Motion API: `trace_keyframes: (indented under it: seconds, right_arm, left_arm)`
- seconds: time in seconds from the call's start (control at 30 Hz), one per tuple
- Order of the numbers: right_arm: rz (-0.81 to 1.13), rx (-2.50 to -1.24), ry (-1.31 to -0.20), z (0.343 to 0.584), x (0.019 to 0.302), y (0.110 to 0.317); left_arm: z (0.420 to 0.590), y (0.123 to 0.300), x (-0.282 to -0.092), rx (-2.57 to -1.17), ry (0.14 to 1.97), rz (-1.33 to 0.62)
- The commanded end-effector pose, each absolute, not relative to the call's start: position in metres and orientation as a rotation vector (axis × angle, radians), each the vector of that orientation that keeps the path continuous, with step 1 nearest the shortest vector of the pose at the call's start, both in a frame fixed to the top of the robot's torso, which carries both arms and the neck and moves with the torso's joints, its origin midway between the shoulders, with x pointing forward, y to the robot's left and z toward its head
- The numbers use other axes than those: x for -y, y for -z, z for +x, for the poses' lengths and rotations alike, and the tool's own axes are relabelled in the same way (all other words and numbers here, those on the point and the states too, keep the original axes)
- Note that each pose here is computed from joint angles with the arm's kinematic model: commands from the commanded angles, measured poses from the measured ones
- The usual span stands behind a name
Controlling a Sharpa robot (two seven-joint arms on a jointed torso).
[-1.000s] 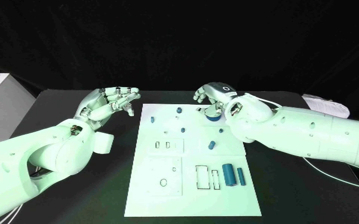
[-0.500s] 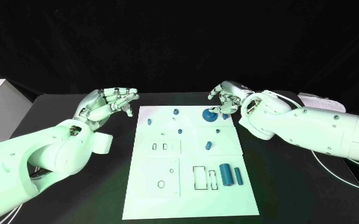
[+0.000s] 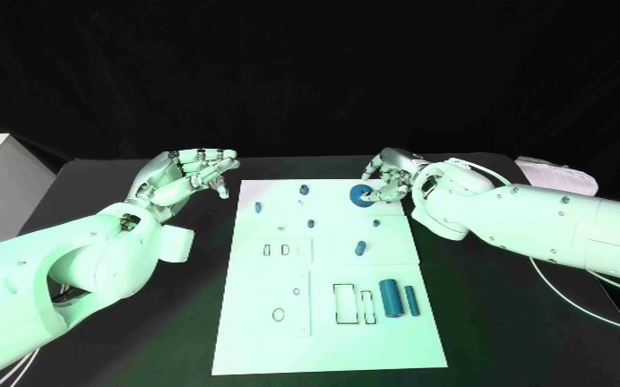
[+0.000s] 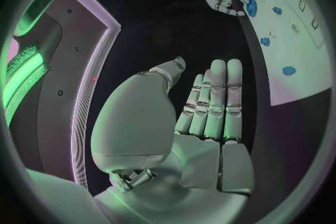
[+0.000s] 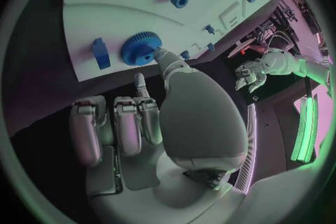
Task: Assemble the parts on the task board
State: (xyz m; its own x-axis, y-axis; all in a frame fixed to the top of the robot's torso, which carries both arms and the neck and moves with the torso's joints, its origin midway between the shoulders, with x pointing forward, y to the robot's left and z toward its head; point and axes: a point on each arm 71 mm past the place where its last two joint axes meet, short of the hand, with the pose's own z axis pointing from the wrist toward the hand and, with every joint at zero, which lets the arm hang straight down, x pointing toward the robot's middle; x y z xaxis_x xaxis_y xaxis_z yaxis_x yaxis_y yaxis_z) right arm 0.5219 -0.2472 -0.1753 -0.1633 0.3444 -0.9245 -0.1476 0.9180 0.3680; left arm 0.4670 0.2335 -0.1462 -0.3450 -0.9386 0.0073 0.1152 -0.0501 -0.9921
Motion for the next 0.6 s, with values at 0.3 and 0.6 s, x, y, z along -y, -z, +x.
trace_keyframes:
  seconds: [0.3,0.6]
  right_arm:
    - [0.161,-1.735,-0.4,0.5213,0.2462,0.1842]
    - [0.161,-1.745,-0.403,0.5216,0.2444,0.1872]
  left_arm:
    - [0.467,0.1451,-0.2314,-1.355,1.564,-0.943]
    - [0.4672,0.1453,-0.231,-1.356,1.563,-0.943]
